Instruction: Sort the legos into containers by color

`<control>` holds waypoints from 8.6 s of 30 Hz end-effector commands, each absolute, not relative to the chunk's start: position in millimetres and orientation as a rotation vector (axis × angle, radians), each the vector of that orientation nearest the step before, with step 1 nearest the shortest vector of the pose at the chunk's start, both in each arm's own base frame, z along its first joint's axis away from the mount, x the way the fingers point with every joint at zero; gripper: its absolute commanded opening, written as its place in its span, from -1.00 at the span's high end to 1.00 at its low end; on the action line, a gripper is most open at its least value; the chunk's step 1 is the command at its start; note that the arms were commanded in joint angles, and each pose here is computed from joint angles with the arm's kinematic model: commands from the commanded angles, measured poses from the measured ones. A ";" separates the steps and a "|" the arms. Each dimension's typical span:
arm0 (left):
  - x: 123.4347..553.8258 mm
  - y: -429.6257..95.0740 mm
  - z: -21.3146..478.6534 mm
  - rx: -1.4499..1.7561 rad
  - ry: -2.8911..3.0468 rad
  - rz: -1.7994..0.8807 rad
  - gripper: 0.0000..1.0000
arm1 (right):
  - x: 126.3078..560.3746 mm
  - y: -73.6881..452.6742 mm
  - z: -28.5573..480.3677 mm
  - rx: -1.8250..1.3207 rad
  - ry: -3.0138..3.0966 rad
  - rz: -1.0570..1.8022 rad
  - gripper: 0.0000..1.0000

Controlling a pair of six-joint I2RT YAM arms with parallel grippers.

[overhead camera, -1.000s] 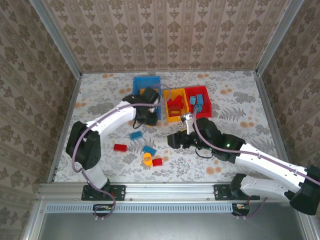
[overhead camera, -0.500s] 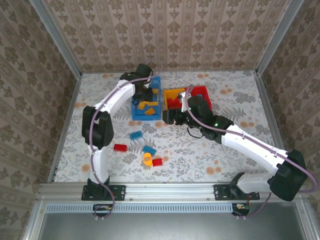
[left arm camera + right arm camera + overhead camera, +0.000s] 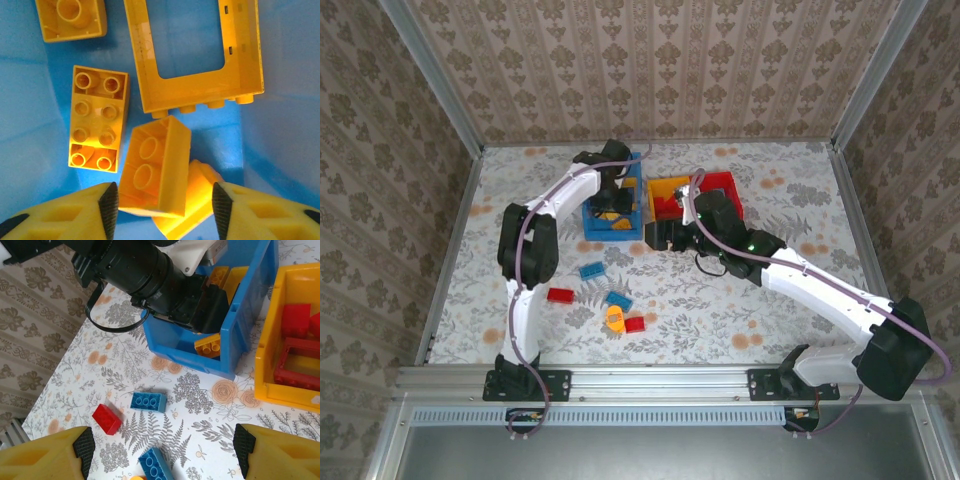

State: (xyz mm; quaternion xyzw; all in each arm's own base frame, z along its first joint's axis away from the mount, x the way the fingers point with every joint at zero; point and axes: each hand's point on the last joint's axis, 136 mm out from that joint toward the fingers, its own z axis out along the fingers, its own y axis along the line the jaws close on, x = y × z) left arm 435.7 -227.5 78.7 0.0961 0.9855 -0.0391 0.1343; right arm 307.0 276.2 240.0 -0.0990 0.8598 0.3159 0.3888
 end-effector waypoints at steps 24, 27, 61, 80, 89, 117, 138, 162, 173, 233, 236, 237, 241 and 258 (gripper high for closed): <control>239.0 -98.3 230.6 -0.305 2.486 -0.500 -0.51 | 299.7 384.4 68.6 -1.185 2.383 0.232 -0.86; 220.2 -89.3 237.1 -0.333 2.450 -0.531 -0.52 | 313.0 388.8 55.1 -1.227 2.389 0.136 -0.88; 190.8 -74.1 263.5 -0.323 2.393 -0.534 -0.49 | 341.7 464.2 16.2 -1.236 2.471 0.263 -0.35; 192.7 -81.6 259.7 -0.300 2.388 -0.582 -0.49 | 322.4 449.3 101.2 -1.092 2.367 0.410 0.54; 238.6 -155.4 275.9 -0.030 2.358 -0.792 -0.47 | 335.5 314.3 161.2 -0.578 2.449 0.431 0.57; 309.3 -342.0 256.0 0.544 2.391 -0.829 -0.45 | 463.6 107.5 91.4 0.561 2.744 0.276 0.31; 239.4 -235.7 185.3 0.436 2.662 -0.550 -0.50 | 375.4 179.3 200.7 -0.039 2.424 0.383 -0.15; 128.4 -215.1 57.8 0.124 3.148 -0.236 -0.66 | 190.3 272.2 157.6 -0.793 2.419 1.024 -0.56; 146.9 -224.9 38.7 0.009 3.125 -0.156 -0.12 | 172.7 266.3 162.5 -0.863 2.403 1.083 -0.56; 406.9 -198.2 105.4 0.106 2.924 0.142 0.06 | 320.5 245.4 219.7 -0.292 2.257 0.917 -0.55; 406.0 -201.2 113.5 0.117 2.907 0.131 -0.03 | 316.8 242.3 214.1 -0.318 2.283 0.879 -0.56; 405.5 -201.9 116.9 0.114 2.901 0.124 -0.05 | 315.4 241.0 212.3 -0.328 2.291 0.864 -0.57; 403.2 -204.0 128.2 0.120 2.884 0.101 -0.11 | 311.1 237.6 206.7 -0.356 2.311 0.827 -0.57; 348.3 -188.9 233.5 -0.025 2.649 -0.114 -0.29 | 265.9 264.8 177.4 -0.686 2.335 0.624 -0.56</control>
